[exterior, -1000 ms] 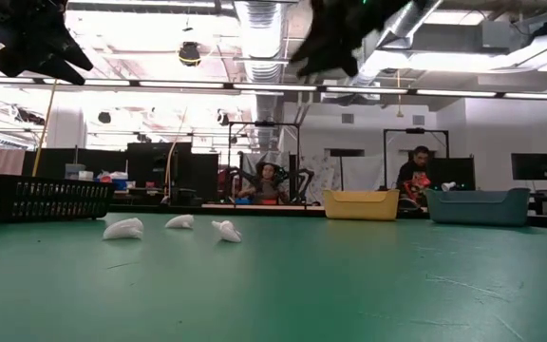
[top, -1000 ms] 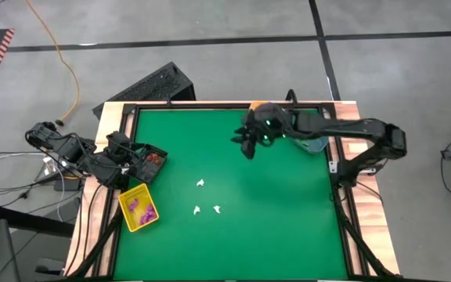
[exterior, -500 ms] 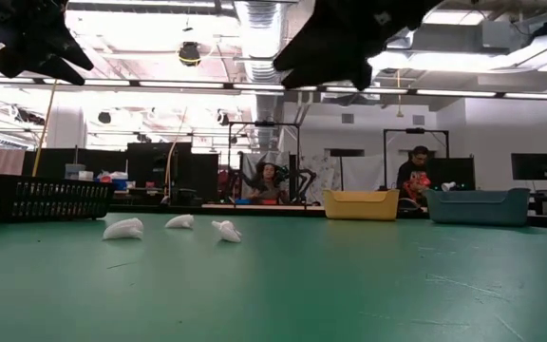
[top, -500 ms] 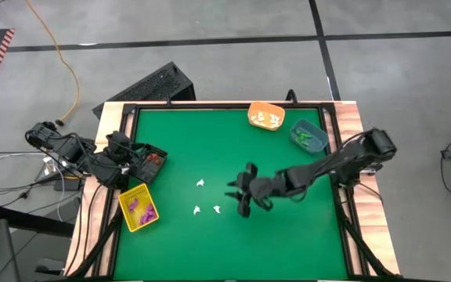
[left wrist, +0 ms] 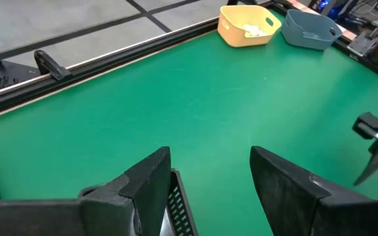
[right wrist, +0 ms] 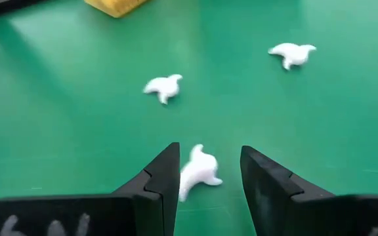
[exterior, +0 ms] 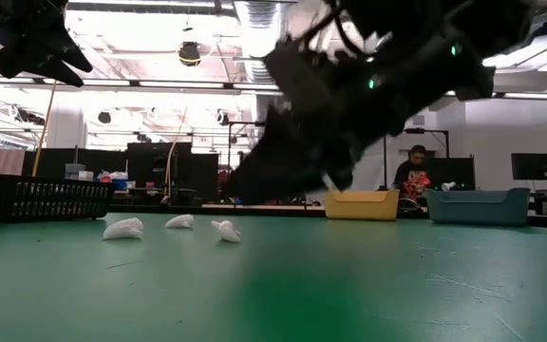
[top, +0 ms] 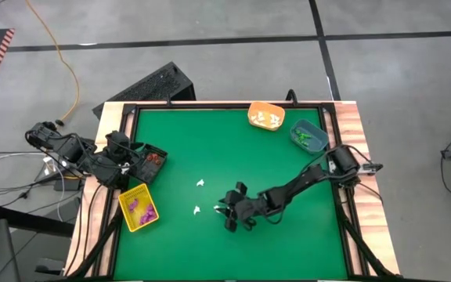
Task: Sort Halloween decoration
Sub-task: Put the white ghost toy into the light orange bin
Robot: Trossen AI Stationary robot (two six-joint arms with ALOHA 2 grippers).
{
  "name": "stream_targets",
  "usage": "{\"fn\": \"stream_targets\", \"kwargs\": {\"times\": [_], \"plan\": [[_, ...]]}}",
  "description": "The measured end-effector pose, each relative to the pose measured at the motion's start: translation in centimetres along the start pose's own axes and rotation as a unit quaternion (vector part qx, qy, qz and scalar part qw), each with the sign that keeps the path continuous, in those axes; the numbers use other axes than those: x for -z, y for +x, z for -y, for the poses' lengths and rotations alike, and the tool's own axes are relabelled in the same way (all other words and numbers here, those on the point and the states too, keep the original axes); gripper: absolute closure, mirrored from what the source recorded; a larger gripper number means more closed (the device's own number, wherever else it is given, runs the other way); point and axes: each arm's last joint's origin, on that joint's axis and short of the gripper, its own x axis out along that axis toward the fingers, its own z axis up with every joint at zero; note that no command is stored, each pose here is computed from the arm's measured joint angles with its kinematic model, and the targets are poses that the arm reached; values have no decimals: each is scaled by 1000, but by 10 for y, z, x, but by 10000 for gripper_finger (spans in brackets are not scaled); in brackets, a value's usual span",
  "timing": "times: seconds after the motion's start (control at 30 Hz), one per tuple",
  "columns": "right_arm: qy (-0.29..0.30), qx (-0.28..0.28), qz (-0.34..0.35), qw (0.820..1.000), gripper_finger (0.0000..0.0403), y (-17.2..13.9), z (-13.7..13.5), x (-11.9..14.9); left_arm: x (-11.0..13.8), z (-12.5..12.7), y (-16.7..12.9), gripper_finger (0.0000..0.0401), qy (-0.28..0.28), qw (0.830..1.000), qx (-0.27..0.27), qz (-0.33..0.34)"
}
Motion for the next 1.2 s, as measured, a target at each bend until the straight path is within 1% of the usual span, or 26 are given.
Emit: {"fn": "stream_targets", "kwargs": {"times": [0.17, 0.3, 0.47, 0.6, 0.7, 0.87, 1.2], "plan": [[-3, 27, -1, 1000, 249, 12, 3, 14, 1, -1, 0, 202, 7, 1000, -5, -3], [-4, 34, 5, 999, 249, 21, -1, 14, 1, -2, 0, 202, 11, 1000, -6, -8], [-27, 36, 3, 999, 249, 37, -10, 16, 2, -3, 0, 202, 16, 1000, -8, -14], [-23, 57, -16, 998, 249, 48, -16, 20, 2, -3, 0, 202, 16, 1000, -8, -15], [-22, 71, -32, 997, 252, 46, -18, 24, 2, -3, 0, 202, 14, 1000, -8, -16], [-34, 117, -40, 992, 273, 39, -22, 35, 2, -3, 0, 202, 13, 1000, -8, -16], [-45, 119, -45, 991, 340, 35, -28, 42, 2, -3, 0, 202, 13, 1000, -8, -15]]}}
